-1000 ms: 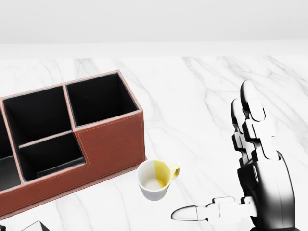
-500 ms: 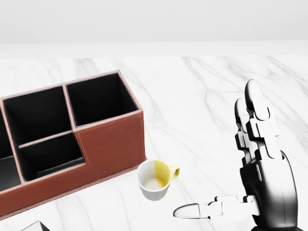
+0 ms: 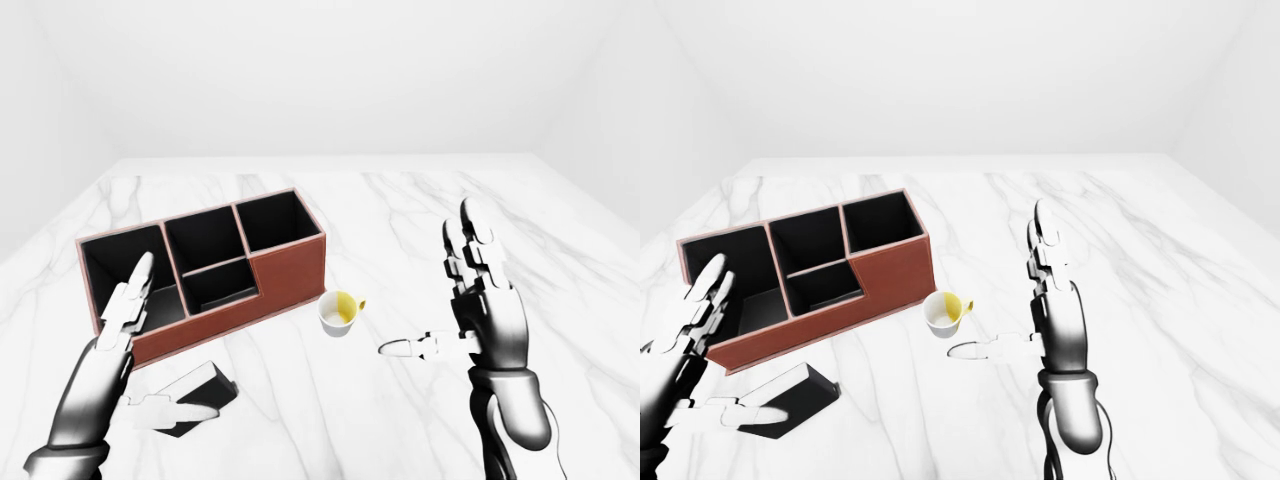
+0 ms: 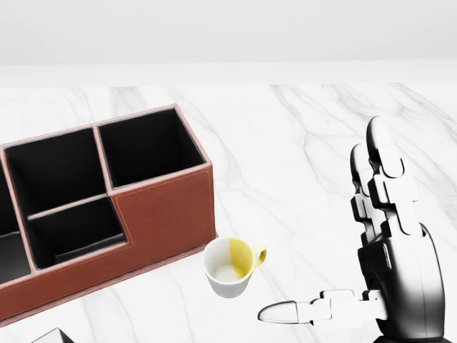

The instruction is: Pick up the book and place it in the front compartment of the caddy.

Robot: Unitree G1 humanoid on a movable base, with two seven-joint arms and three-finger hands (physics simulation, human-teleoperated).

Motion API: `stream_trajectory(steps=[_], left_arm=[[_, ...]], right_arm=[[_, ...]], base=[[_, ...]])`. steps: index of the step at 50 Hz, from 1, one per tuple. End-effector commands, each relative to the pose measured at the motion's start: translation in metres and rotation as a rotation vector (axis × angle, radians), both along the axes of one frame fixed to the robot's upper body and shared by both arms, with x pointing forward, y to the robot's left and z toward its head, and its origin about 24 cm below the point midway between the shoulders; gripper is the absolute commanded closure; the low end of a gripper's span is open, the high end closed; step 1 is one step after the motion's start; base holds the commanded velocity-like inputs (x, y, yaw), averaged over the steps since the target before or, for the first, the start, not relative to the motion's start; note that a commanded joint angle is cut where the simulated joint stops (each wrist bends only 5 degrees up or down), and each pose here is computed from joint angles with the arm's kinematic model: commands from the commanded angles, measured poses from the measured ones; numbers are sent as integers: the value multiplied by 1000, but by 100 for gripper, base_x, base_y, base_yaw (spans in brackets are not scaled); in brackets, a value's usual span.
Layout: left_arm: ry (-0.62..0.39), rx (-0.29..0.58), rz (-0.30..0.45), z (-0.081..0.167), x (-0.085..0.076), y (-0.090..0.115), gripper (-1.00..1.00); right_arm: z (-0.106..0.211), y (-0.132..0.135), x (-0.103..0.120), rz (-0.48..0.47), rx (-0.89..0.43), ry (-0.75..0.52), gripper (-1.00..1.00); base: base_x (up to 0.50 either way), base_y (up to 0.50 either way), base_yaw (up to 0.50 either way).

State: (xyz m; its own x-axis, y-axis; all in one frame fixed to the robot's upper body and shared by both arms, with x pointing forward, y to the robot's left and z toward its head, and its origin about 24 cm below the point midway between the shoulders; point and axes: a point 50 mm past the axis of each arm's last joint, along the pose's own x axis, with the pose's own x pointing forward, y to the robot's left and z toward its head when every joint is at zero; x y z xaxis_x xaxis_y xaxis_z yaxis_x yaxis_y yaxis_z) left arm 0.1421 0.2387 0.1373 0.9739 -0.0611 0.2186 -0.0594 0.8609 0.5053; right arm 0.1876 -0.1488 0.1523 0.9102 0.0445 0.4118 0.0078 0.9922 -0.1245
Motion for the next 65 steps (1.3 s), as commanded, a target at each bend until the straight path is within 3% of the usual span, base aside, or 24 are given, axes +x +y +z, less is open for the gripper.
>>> stream_trajectory(steps=[1, 8, 16, 29, 39, 65], left_arm=[[39, -11, 9, -8, 0, 2, -100], [53, -15, 8, -10, -1, 3, -100], [103, -6, 68, -21, 4, 10, -100], [95, -10, 32, -19, 2, 10, -100], [114, -3, 48, -22, 4, 16, -100], [248, -11, 67, -48, 8, 26, -100]], right_arm=[[1, 0, 0, 0, 3, -5, -98], [0, 1, 0, 1, 0, -2, -98], [-1, 1, 0, 5, -3, 3, -98], [-1, 0, 1, -1, -3, 4, -98], [-1, 0, 1, -2, -2, 4, -98], [-2, 1, 1, 2, -9, 10, -98]], base=[[0, 0, 0], [0, 0, 0], [0, 0, 0], [0, 0, 0], [0, 0, 0], [0, 0, 0]])
